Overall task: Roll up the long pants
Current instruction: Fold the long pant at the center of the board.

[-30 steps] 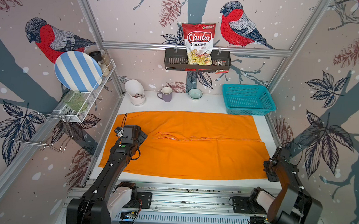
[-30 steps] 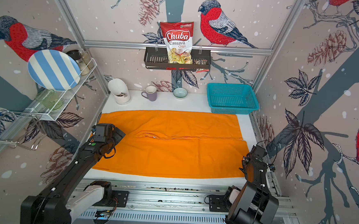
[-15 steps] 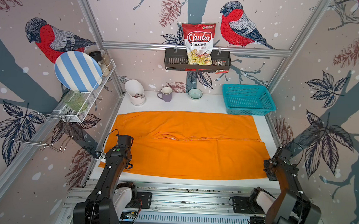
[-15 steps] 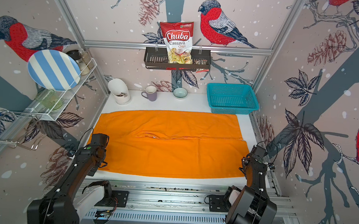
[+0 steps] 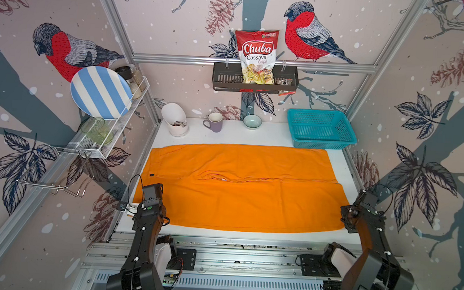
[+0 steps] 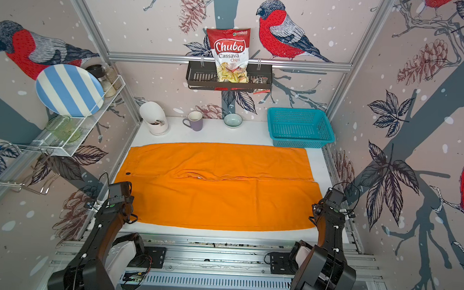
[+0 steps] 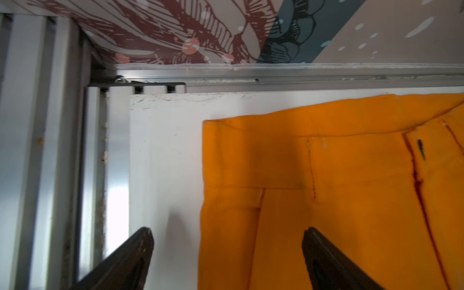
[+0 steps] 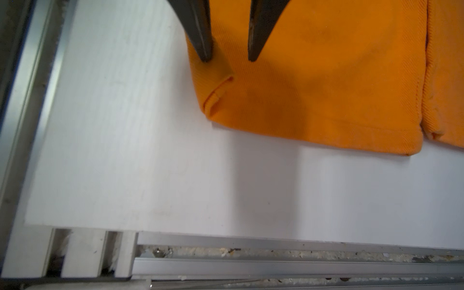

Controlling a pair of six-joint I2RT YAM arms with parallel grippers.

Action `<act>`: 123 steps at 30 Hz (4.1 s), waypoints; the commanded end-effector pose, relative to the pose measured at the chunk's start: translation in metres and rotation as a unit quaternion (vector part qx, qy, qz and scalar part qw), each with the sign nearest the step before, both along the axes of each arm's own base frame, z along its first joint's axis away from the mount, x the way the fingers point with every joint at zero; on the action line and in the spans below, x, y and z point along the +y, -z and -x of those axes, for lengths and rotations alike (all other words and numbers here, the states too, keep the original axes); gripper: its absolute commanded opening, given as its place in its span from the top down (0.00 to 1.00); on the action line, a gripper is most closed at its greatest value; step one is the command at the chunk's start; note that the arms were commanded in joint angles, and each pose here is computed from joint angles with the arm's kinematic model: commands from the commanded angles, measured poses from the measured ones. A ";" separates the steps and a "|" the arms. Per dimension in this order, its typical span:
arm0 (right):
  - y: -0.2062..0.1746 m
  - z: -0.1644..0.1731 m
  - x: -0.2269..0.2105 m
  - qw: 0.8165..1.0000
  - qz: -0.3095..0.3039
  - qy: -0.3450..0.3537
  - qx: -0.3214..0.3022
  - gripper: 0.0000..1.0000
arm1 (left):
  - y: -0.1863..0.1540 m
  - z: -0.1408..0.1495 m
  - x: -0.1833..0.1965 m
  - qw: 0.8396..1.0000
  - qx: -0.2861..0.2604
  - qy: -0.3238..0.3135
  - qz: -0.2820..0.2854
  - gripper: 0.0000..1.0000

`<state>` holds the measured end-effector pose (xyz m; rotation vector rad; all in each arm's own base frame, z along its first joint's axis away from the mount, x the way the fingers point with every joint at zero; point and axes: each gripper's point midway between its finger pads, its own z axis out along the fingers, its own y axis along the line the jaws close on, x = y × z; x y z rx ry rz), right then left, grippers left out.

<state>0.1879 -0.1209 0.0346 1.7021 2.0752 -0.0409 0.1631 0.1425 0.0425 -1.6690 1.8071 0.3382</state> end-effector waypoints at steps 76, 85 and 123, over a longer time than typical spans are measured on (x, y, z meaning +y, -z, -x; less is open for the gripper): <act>0.021 0.032 -0.004 0.996 -0.005 0.055 0.071 0.16 | -0.049 -0.051 0.005 0.988 -0.117 0.087 0.041 1.00; 0.024 0.031 -0.012 0.996 0.000 0.060 0.059 0.74 | -0.059 -0.055 0.002 0.986 -0.134 0.094 0.045 1.00; -0.184 -0.040 -0.039 0.969 0.158 0.018 -0.189 1.00 | -0.190 -0.059 -0.012 0.964 -0.204 0.168 -0.019 1.00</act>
